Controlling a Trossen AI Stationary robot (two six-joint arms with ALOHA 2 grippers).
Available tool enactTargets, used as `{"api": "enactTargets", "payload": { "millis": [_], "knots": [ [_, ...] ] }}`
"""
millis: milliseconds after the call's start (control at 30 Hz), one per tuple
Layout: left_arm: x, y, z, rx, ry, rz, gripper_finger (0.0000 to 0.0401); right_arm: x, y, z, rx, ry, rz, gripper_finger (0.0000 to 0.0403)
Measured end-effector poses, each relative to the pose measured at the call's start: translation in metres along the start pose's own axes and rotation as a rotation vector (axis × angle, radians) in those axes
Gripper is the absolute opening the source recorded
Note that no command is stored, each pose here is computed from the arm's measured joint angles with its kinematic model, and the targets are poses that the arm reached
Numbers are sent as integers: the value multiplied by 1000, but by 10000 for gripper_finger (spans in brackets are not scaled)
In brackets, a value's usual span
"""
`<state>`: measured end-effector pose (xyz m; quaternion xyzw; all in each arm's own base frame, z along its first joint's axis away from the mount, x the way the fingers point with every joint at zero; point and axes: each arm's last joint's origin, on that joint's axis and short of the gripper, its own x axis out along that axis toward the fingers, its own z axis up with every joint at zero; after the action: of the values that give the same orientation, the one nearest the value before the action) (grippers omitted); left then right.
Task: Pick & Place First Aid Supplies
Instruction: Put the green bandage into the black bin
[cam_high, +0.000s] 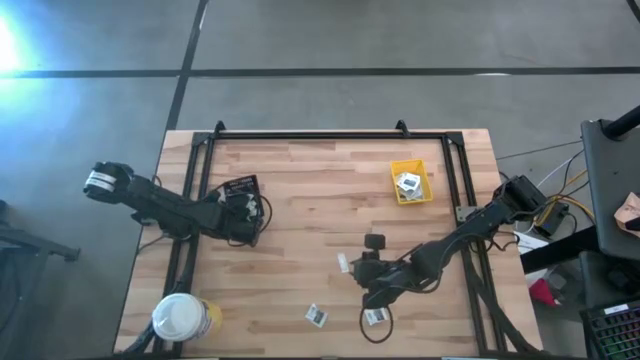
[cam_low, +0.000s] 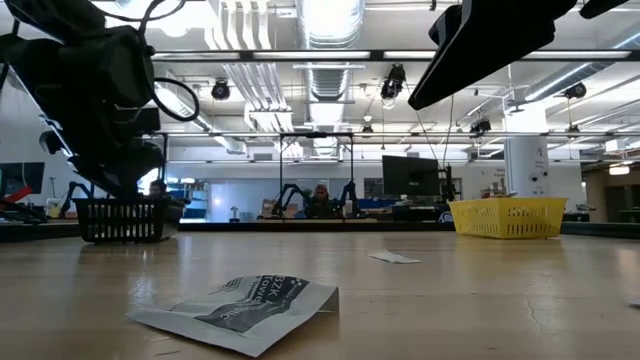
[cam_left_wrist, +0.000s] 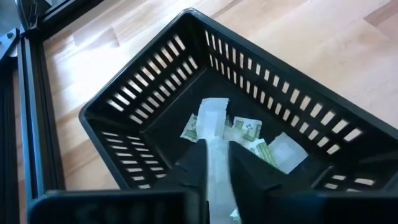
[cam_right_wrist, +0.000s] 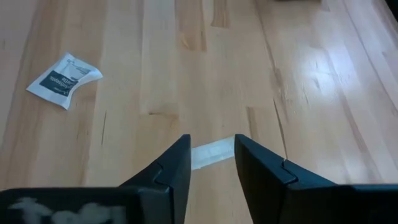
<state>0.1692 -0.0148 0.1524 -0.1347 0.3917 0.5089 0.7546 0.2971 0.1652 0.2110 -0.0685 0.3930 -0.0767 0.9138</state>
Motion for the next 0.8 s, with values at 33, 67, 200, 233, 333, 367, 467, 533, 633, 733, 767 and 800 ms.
{"api": "enactTargets", "payload": {
  "millis": [33, 67, 200, 233, 333, 367, 467, 533, 633, 733, 767, 800],
  "knots": [
    [0, 0, 0, 3, 0, 0, 68, 0, 0, 0, 0, -1, 0, 123],
    [0, 0, 0, 9, 0, 0, 83, 0, 0, 0, 1, -2, 1, 127],
    [-2, -1, 2, 52, 0, 0, 142, 0, 0, 1, 6, -10, 4, 136],
    [-4, -1, 4, 69, 0, -1, 153, 0, 0, 1, 7, -10, 4, 137],
    [-12, -5, 14, 141, -5, -10, 176, 1, -1, 2, 12, -10, 0, 139],
    [-16, -6, 19, 167, -7, -13, 180, 2, -3, 2, 16, -9, -3, 139],
    [-30, -10, 35, 226, -21, -21, 182, 5, -8, 4, 30, -2, -9, 136],
    [-40, -12, 45, 259, -26, -28, 181, 8, -13, 7, 43, 10, 3, 134],
    [-56, -14, 60, 288, -40, -47, 181, 11, -21, 14, 78, 30, 55, 133],
    [-69, -18, 69, 289, -64, -90, 181, 16, -32, 21, 114, 51, 102, 132],
    [-73, -19, 70, 291, -72, -106, 181, 18, -35, 22, 126, 58, 115, 131],
    [-77, -21, 69, 295, -80, -124, 181, 19, -38, 24, 136, 65, 128, 130]
  ]
}}
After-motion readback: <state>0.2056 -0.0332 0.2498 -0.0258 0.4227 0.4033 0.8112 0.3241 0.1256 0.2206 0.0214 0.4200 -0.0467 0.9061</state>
